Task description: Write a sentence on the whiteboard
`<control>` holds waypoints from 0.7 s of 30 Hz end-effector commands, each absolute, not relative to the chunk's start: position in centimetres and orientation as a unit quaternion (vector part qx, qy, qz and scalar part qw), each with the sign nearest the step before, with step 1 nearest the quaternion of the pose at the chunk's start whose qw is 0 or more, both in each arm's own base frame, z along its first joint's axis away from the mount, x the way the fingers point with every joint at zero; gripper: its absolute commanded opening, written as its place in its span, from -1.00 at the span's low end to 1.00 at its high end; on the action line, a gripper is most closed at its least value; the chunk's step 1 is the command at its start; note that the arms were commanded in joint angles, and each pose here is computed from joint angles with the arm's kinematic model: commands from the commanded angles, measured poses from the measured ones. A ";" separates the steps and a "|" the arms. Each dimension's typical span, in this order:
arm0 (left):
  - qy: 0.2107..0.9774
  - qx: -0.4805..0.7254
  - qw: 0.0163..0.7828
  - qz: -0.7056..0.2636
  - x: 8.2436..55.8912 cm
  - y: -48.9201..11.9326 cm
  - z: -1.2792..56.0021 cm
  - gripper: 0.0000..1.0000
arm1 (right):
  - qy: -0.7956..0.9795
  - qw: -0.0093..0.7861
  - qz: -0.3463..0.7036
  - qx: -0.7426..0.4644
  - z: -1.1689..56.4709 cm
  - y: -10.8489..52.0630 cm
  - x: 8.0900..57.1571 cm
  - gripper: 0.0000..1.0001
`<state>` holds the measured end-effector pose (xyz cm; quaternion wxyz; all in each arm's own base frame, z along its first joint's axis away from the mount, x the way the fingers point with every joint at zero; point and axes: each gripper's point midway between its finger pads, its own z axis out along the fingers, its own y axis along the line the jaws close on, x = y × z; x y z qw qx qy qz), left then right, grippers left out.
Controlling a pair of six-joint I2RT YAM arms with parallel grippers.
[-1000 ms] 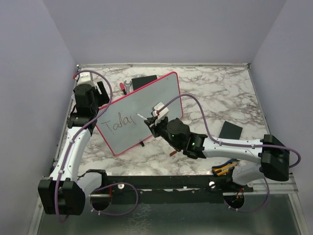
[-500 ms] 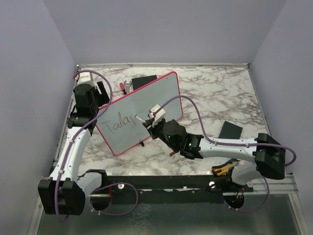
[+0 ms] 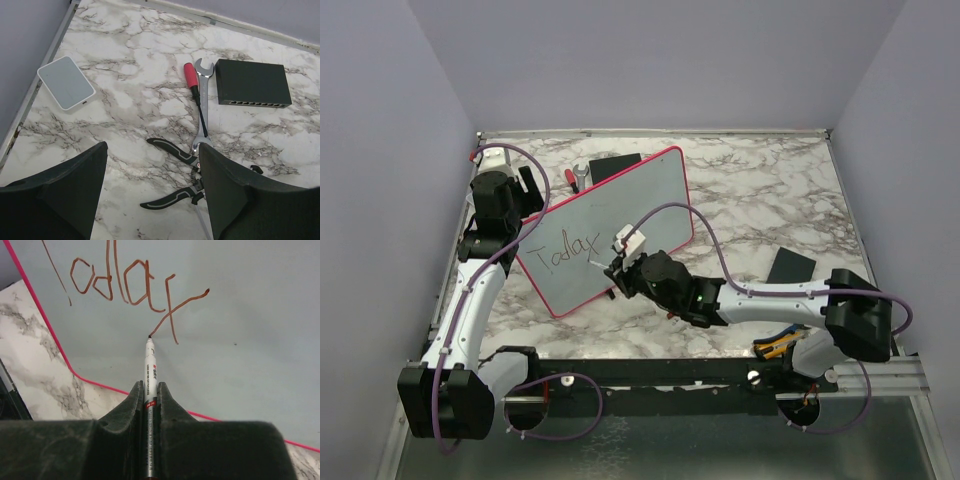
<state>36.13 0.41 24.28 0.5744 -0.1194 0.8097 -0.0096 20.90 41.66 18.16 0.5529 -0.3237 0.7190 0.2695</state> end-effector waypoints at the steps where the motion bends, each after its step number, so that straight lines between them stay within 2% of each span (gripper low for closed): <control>1: 0.818 -0.111 0.563 -0.020 35.8 -0.2 23.4 0.49 | 0.727 0.517 0.288 -0.349 16.1 42.8 19.2 -0.99; 9: 0.819 -0.111 0.563 -0.020 35.8 -0.2 23.3 0.49 | 0.720 0.510 0.295 -0.367 16.0 43.7 18.4 -0.99; 21: 0.820 -0.108 0.562 -0.020 35.8 -0.2 23.2 0.49 | 0.694 0.538 0.310 -0.364 19.3 42.4 17.7 -0.99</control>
